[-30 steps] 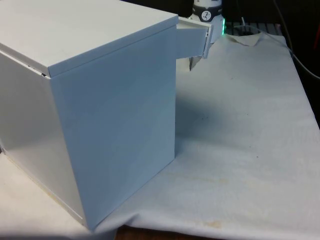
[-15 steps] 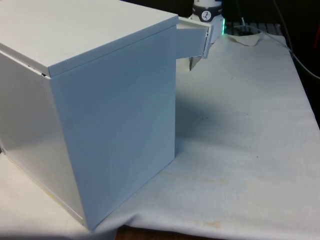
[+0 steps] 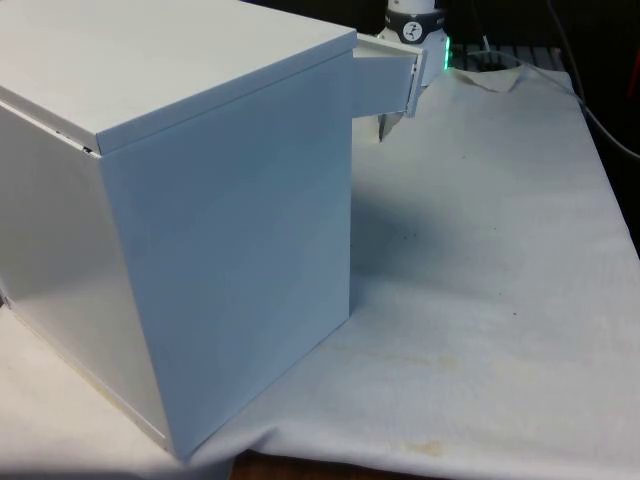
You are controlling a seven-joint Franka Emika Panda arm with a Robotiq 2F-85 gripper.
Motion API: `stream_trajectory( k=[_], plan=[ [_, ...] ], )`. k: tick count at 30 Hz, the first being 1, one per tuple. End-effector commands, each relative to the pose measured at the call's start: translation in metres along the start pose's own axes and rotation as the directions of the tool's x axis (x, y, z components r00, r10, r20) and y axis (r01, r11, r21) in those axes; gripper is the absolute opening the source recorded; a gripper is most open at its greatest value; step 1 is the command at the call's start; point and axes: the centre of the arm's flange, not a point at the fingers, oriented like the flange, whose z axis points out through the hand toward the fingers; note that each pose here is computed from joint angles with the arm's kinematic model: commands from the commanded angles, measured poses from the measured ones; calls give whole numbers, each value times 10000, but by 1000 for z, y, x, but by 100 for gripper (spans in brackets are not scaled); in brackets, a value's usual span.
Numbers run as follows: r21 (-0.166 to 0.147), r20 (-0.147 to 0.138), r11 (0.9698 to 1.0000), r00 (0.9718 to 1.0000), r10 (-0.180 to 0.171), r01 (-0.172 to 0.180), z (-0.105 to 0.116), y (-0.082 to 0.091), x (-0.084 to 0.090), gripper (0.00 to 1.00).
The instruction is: Open the drawer, then close it.
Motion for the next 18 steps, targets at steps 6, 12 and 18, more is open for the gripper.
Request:
stream_trajectory(
  k=[6,12,18],
  plan=[
    [-112,-80,9999,10000,9,-10,2,-2,6,100],
    [-132,-68,9998,9999,147,-148,7,-3,7,100],
    [-115,7,9989,9990,452,-452,13,-5,7,100]
  ],
)
